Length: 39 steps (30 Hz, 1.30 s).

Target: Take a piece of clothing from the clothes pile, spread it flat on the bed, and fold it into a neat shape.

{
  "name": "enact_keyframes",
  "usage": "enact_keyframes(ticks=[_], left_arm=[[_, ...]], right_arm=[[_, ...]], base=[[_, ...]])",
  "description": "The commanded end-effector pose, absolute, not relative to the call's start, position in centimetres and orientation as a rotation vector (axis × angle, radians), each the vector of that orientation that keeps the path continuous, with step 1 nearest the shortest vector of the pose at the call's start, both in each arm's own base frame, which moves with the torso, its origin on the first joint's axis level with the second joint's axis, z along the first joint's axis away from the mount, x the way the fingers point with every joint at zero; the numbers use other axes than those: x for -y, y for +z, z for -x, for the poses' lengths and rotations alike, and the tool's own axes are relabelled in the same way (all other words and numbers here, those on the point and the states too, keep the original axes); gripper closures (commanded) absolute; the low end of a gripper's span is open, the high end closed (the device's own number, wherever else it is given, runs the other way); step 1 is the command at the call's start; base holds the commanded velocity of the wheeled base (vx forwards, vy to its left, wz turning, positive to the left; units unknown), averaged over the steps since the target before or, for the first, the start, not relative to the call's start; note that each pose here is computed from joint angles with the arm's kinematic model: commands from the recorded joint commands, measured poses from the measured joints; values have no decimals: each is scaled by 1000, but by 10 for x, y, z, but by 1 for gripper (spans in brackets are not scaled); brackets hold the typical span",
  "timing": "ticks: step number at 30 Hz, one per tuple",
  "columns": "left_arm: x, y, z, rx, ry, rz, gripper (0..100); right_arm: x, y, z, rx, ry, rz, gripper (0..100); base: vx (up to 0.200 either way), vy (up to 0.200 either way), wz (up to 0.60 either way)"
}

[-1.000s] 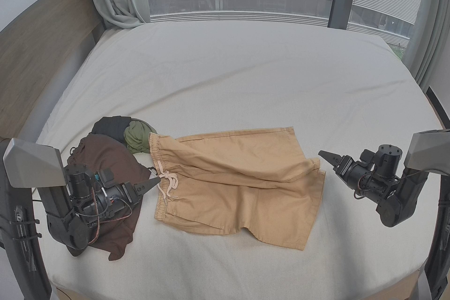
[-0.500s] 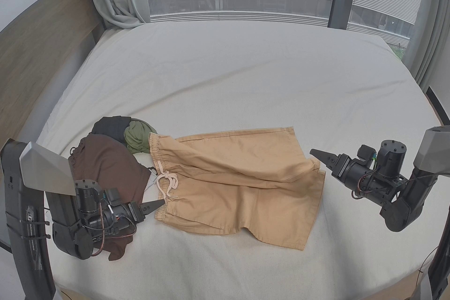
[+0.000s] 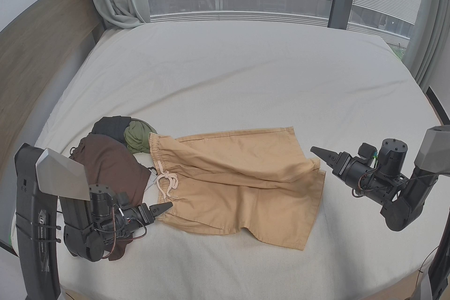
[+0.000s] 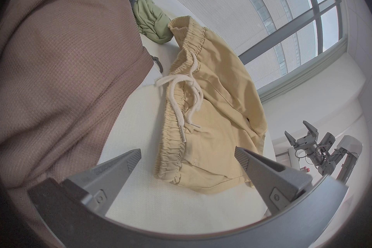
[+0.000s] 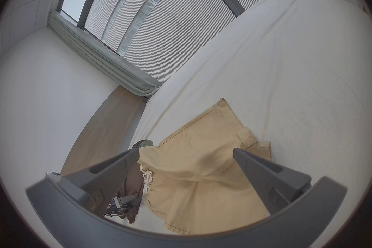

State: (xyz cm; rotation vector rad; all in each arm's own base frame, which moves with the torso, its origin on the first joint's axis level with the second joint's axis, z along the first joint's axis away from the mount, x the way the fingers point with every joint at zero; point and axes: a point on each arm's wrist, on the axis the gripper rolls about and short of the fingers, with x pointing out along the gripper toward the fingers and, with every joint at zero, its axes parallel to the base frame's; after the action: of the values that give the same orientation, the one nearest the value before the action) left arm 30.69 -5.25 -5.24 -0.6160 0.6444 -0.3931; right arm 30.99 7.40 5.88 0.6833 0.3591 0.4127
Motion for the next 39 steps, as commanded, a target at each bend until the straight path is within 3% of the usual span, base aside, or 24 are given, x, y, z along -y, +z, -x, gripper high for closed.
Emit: enact_keyframes(ticks=[1, 15, 16, 26, 33, 39], left_arm=[[56, -55, -307, -653, -401, 613, 0], [64, -57, -306, -664, -421, 606, 0], [64, -57, -306, -664, -421, 606, 100], [63, -57, -306, -664, -420, 607, 100], [63, -57, -306, -662, -419, 606, 100], [63, -57, -306, -664, -420, 606, 100]], right_arm=[[-75, 58, -310, -360, 414, -685, 0], [-74, 59, -310, -357, 414, -685, 0], [-74, 59, -310, -357, 414, -685, 0], [-73, 53, -303, -396, 403, -672, 0], [-75, 24, -270, -599, 394, -515, 0], [-80, 11, -258, -691, 395, -494, 0]], base=[[0, 0, 0], [0, 0, 0], [0, 0, 0], [0, 0, 0], [0, 0, 0], [0, 0, 0]])
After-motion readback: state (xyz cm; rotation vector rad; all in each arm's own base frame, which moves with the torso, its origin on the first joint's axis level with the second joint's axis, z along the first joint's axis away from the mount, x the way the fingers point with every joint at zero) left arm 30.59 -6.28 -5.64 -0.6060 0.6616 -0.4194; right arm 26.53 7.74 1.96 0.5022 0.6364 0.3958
